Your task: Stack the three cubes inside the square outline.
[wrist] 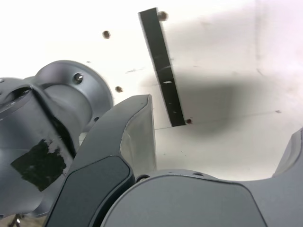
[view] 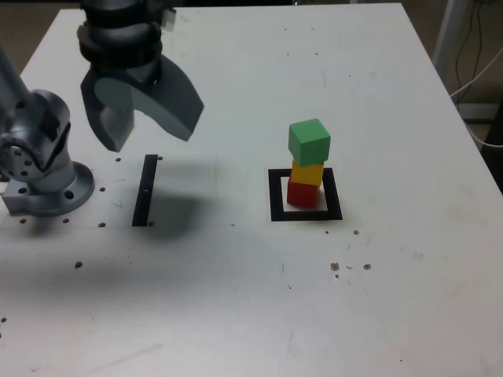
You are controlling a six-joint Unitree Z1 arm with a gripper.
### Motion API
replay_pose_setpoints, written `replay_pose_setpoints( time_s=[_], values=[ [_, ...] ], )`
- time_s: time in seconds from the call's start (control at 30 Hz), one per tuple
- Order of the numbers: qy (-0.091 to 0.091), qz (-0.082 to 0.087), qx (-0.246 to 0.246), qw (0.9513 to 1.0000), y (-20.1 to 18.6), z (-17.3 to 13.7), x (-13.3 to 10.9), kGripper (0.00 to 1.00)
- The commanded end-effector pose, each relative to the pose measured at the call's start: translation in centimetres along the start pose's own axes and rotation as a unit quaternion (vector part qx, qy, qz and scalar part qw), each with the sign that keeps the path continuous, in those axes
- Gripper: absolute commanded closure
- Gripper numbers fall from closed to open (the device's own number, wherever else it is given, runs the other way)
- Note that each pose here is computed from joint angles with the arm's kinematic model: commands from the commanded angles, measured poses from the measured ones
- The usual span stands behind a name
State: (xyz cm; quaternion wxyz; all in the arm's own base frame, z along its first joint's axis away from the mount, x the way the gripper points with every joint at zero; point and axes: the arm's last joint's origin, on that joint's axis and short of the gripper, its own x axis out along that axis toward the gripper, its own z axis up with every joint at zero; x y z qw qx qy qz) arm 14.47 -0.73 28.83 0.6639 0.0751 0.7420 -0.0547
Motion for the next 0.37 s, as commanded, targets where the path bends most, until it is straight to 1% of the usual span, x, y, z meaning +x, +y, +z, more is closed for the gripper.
replay_pose_setpoints(
  time_s=[0.0,0.23,0.33],
  values=[
    [0.005,0.001,-0.012,0.9999,0.0,-0.3,0.2,0.0],
    [0.033,0.0,-0.034,0.9989,0.1,-0.7,1.0,0.0],
    [0.052,-0.003,-0.045,0.9977,0.4,-0.5,1.9,0.0]
  ],
)
